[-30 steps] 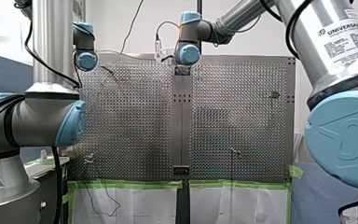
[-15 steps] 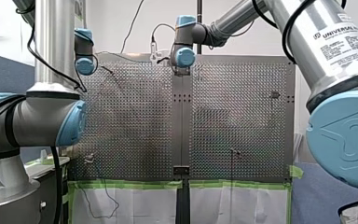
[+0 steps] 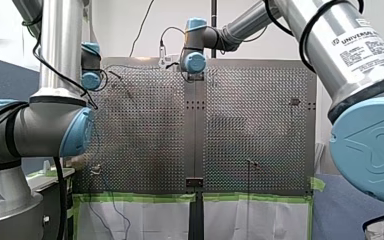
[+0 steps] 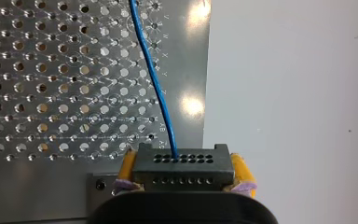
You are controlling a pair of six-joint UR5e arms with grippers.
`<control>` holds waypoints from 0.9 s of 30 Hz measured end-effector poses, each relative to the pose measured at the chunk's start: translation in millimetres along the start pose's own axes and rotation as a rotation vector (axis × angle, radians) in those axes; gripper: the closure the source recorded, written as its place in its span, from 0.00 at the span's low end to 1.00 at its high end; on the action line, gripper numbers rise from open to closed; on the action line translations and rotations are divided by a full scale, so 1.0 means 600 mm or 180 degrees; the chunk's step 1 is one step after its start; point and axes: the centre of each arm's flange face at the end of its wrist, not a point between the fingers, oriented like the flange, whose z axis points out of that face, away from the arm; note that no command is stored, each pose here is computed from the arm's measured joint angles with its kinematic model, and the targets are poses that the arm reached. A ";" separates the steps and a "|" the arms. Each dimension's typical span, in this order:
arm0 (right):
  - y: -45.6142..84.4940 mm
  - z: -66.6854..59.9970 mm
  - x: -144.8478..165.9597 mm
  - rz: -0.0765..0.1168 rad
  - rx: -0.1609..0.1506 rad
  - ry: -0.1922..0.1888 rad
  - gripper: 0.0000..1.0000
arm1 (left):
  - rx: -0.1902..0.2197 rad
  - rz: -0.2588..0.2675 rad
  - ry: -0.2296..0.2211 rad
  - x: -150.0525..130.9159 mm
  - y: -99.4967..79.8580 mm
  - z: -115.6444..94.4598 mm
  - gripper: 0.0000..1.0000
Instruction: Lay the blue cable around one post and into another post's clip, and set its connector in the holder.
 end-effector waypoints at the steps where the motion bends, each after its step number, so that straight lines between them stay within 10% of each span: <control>1: 0.001 0.001 -0.001 0.0003 -0.0005 0.0002 1.00 | 0.0016 -0.0001 0.0017 0.002 0.000 0.000 0.99; 14: 0.020 0.009 -0.025 0.0033 -0.0131 -0.0058 1.00 | 0.0236 -0.0061 0.0309 0.046 0.011 -0.012 0.99; 27: 0.046 0.011 -0.047 0.0065 -0.0241 -0.0188 1.00 | 0.0103 0.0011 0.0266 0.049 0.026 -0.018 0.99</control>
